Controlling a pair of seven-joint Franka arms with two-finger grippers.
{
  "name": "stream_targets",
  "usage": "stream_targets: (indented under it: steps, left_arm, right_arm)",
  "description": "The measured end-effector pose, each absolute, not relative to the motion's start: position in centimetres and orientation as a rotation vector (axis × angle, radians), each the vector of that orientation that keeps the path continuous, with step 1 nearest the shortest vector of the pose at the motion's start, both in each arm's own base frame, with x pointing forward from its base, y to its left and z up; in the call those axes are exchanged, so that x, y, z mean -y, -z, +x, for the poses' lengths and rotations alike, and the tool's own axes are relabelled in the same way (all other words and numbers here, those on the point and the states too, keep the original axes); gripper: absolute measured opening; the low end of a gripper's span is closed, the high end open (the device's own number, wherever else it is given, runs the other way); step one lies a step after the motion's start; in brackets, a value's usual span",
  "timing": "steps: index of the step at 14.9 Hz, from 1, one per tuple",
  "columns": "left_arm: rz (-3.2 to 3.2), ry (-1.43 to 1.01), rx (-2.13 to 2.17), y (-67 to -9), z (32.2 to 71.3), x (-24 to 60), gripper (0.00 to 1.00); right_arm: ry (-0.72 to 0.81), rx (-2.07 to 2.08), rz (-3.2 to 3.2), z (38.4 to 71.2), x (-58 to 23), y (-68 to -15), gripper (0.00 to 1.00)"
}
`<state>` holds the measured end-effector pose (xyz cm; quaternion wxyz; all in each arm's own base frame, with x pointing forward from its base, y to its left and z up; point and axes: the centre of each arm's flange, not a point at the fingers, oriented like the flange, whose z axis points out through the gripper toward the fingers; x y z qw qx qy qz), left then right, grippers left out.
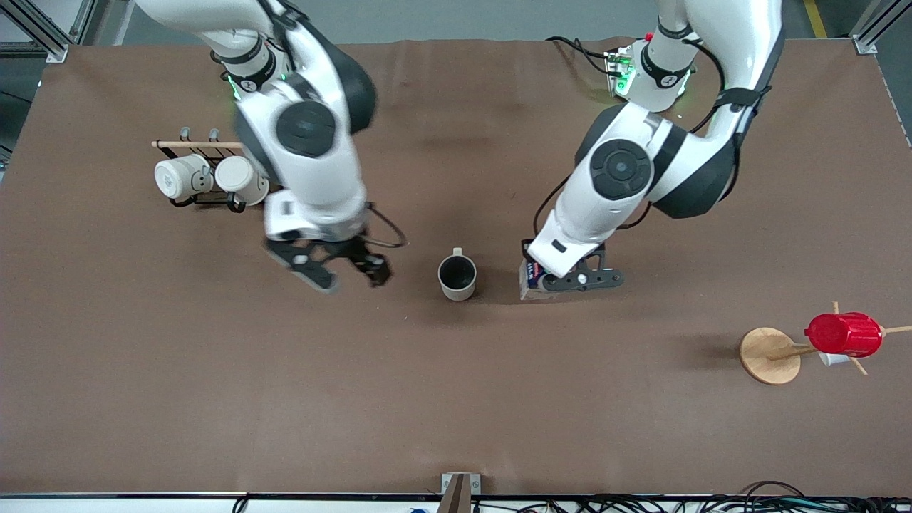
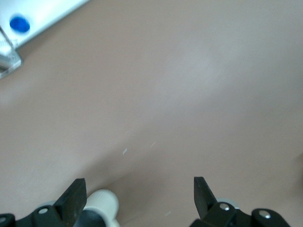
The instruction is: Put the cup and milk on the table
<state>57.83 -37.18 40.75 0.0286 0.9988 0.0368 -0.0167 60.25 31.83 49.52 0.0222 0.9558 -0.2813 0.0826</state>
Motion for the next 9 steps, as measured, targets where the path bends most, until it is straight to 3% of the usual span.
stream_targets:
  steps: [5,9]
  left_arm:
    - [3.107,0.062,-0.216,-37.1,57.0,42.7,0.41]
    - [3.105,0.080,-0.221,-35.5,56.8,44.4,0.41]
  right_arm:
    - [-0.189,0.567,3.008,62.0,-15.8,-57.2,1.00]
    - [-0.085,0.364,3.066,60.6,-2.7,-61.2,1.00]
